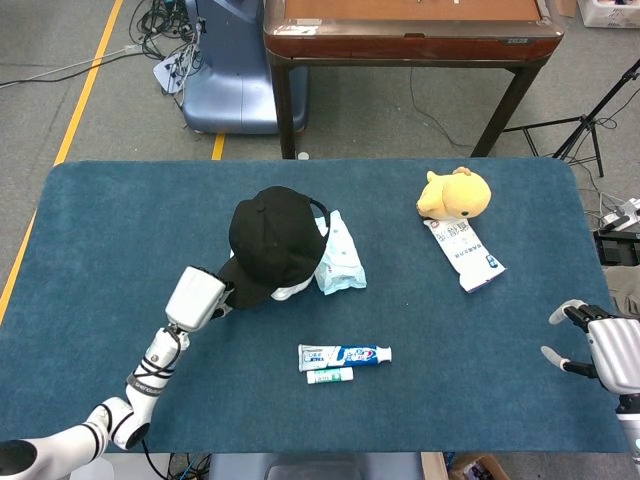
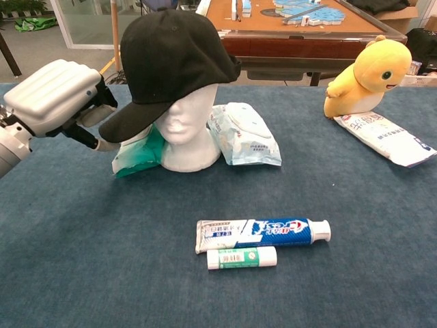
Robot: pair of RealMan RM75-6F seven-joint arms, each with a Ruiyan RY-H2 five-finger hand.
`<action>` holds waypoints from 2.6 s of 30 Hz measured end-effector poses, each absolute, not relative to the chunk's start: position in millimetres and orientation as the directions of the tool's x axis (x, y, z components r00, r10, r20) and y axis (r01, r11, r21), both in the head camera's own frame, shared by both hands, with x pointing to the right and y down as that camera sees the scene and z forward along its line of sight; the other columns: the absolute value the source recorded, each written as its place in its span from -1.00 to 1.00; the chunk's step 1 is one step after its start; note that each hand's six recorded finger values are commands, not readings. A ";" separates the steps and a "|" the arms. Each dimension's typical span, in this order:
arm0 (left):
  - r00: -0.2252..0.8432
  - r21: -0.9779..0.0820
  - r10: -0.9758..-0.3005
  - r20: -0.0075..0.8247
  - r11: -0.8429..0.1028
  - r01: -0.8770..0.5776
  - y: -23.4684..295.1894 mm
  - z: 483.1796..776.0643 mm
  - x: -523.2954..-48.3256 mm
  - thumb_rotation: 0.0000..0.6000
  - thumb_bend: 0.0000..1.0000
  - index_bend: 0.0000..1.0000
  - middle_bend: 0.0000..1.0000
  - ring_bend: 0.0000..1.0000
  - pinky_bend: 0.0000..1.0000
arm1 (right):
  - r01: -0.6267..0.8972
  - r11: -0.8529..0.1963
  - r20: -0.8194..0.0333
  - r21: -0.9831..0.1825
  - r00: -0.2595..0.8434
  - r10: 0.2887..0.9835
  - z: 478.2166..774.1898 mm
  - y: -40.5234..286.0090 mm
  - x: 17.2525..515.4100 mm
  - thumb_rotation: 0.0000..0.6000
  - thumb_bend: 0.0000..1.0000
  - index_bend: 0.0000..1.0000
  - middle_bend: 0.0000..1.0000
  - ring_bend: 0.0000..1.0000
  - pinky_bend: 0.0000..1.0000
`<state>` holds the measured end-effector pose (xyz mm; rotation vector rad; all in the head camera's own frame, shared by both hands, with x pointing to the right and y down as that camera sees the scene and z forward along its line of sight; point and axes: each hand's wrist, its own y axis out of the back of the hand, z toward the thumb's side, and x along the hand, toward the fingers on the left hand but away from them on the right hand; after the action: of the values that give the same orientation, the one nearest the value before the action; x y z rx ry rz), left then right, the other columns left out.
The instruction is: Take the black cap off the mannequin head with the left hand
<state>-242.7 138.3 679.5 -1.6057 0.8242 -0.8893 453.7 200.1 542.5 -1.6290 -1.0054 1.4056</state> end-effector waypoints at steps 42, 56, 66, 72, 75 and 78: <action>0.392 -0.985 -0.919 0.050 -0.109 -0.132 132.2 656.9 -267.3 1.00 -1.00 0.86 1.00 0.81 0.83 | 0.078 -0.422 -0.415 -0.903 0.091 0.905 547.3 199.8 451.2 1.00 -0.69 -0.03 -0.14 -0.08 0.30; 0.391 -0.977 -0.920 -0.009 -0.076 -0.201 134.1 650.9 -270.8 1.00 -1.00 0.21 0.60 0.39 0.61 | 0.075 -0.427 -0.420 -0.901 0.091 0.903 549.2 199.5 450.4 1.00 -0.69 -0.03 -0.14 -0.08 0.30; 0.398 -0.969 -0.917 -0.037 -0.064 -0.237 134.3 650.7 -268.9 1.00 -1.00 -0.03 0.20 0.21 0.61 | 0.076 -0.427 -0.420 -0.901 0.091 0.903 549.1 199.3 450.9 1.00 -0.69 -0.03 -0.14 -0.08 0.30; 0.396 -0.967 -0.917 -0.048 -0.057 -0.248 134.0 649.9 -270.1 1.00 -0.95 -0.03 0.20 0.20 0.60 | 0.076 -0.427 -0.420 -0.901 0.091 0.903 549.1 199.3 450.7 1.00 -0.69 -0.03 -0.14 -0.08 0.30; 0.393 -0.966 -0.918 -0.050 -0.056 -0.254 134.0 649.6 -271.5 1.00 -0.88 -0.03 0.20 0.20 0.60 | 0.076 -0.427 -0.420 -0.901 0.090 0.903 549.2 199.3 450.8 1.00 -0.69 -0.03 -0.14 -0.08 0.30; 0.388 -0.965 -0.920 -0.053 -0.053 -0.258 134.0 649.3 -274.2 1.00 -0.81 -0.03 0.20 0.20 0.60 | 0.076 -0.427 -0.421 -0.901 0.091 0.903 549.3 199.3 450.7 1.00 -0.69 -0.03 -0.14 -0.08 0.30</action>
<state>-274.2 134.0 649.3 -1.5635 1.0839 -0.7655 450.7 199.3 549.3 -1.6332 -0.9831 1.4205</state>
